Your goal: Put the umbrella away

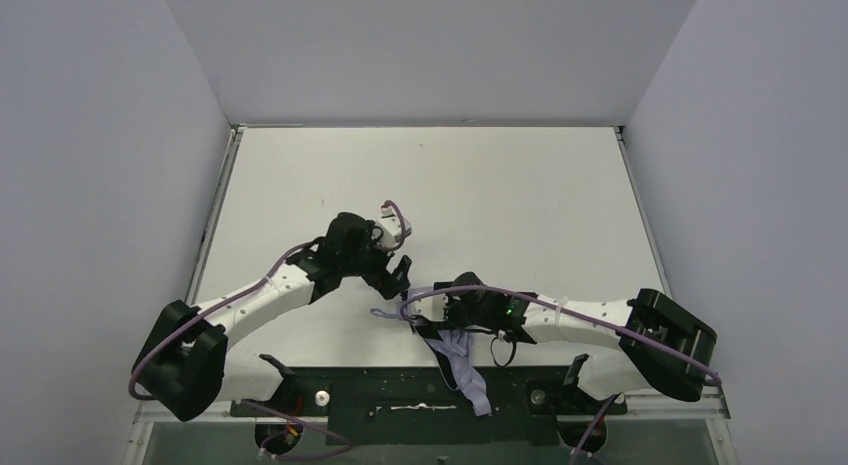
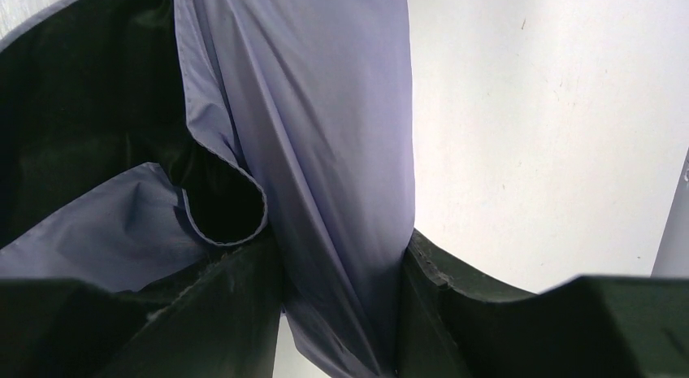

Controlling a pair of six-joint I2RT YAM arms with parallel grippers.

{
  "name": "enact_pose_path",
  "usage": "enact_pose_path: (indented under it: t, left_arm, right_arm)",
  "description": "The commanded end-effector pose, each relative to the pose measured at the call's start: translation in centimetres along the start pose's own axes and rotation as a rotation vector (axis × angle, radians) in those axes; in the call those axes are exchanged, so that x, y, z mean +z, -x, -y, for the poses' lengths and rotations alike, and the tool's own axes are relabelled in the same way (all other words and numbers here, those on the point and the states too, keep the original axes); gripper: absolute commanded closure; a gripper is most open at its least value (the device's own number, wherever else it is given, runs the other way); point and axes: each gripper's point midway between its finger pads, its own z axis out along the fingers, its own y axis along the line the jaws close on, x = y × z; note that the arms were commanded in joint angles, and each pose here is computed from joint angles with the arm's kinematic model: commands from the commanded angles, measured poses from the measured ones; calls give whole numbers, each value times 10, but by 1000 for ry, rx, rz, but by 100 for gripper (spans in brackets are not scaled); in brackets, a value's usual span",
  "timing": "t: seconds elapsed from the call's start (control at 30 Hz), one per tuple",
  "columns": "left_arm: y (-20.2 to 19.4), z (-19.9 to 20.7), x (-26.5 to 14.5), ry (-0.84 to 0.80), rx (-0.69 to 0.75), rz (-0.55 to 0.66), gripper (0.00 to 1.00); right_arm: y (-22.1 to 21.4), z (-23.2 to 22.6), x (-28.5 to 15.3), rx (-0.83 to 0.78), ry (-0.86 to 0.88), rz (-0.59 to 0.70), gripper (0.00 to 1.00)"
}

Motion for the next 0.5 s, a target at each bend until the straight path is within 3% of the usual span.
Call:
enact_pose_path:
  t: [0.0, 0.47]
  left_arm:
    - [38, 4, 10, -56, -40, 45, 10]
    - [13, 31, 45, -249, -187, 5, 7]
  right_arm:
    - [-22, -8, -2, -29, 8, -83, 83]
    - [-13, 10, -4, -7, -91, -38, 83]
